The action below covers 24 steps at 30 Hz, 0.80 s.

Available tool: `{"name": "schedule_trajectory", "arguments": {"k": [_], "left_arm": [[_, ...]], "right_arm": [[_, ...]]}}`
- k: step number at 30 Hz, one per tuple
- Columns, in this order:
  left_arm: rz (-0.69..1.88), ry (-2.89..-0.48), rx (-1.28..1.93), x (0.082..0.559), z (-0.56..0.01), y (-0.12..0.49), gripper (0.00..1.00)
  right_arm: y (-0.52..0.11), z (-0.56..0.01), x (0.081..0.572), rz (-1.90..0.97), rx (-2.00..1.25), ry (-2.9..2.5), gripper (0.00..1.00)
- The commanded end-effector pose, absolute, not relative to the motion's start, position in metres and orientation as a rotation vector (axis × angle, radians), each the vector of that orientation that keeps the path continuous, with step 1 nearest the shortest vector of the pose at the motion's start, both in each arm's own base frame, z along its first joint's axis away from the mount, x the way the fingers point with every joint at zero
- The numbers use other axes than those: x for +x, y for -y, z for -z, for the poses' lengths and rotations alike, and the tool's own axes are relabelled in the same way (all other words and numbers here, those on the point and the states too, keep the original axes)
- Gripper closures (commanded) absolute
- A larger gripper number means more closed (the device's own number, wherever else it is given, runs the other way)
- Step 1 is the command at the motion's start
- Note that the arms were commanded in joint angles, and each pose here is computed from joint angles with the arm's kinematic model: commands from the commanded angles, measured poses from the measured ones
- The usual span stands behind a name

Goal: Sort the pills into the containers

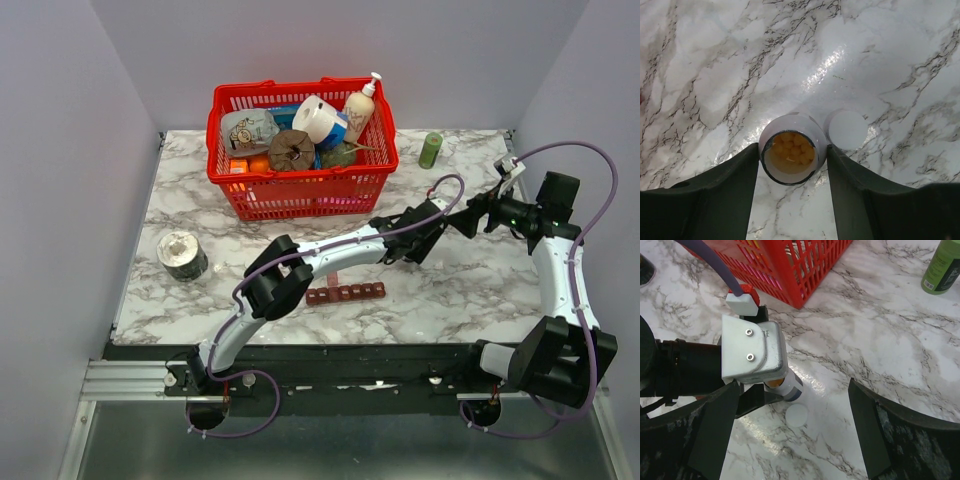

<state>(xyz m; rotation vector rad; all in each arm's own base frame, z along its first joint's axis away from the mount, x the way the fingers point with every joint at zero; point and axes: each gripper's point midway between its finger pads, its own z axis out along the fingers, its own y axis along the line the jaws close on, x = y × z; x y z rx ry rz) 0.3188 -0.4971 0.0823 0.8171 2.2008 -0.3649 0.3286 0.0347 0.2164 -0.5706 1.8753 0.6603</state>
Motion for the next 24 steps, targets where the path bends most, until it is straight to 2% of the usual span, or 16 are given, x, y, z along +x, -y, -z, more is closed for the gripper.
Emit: {"name": "schedule_trajectory", "arguments": {"k": [1,2,3,9,10,12,13,15,16,21,24], "left_arm": [[0.335,-2.217,0.809,0.320,-0.076,0.496,0.39],[0.339,-2.215,0.807,0.320,-0.078,0.497,0.41],[0.342,-2.217,0.807,0.321,-0.077,0.496,0.53],[0.453,-2.202,0.743,0.321,-0.102,0.490,0.89],[0.520,-2.181,0.715,0.319,-0.124,0.489,0.91],[0.568,-2.176,0.674,0.319,-0.131,0.479,0.94],[0.635,-2.142,0.655,0.315,-0.158,0.477,0.95],[0.706,-2.145,0.608,0.310,-0.165,0.468,0.96],[0.747,-2.118,0.571,0.310,-0.186,0.459,0.97],[0.923,-2.120,0.454,0.292,-0.212,0.430,0.98],[0.975,-2.115,0.383,0.286,-0.228,0.414,0.99]], "right_arm": [[-0.038,-0.216,0.327,-0.696,-0.588,-1.853,0.02],[-0.038,-0.216,0.326,-0.699,-0.588,-1.853,0.02],[-0.038,-0.216,0.326,-0.700,-0.589,-1.853,0.02],[-0.040,-0.214,0.323,-0.709,-0.611,-1.848,0.02],[-0.041,-0.214,0.322,-0.708,-0.622,-1.843,0.02],[-0.046,-0.214,0.315,-0.728,-0.675,-1.818,0.02],[-0.048,-0.212,0.313,-0.737,-0.696,-1.809,0.02],[-0.055,-0.210,0.301,-0.767,-0.784,-1.763,0.02],[-0.058,-0.210,0.297,-0.773,-0.816,-1.740,0.02],[-0.086,-0.205,0.255,-0.783,-1.077,-1.435,0.00],[-0.099,-0.208,0.246,-0.689,-1.201,-1.251,0.00]]}}
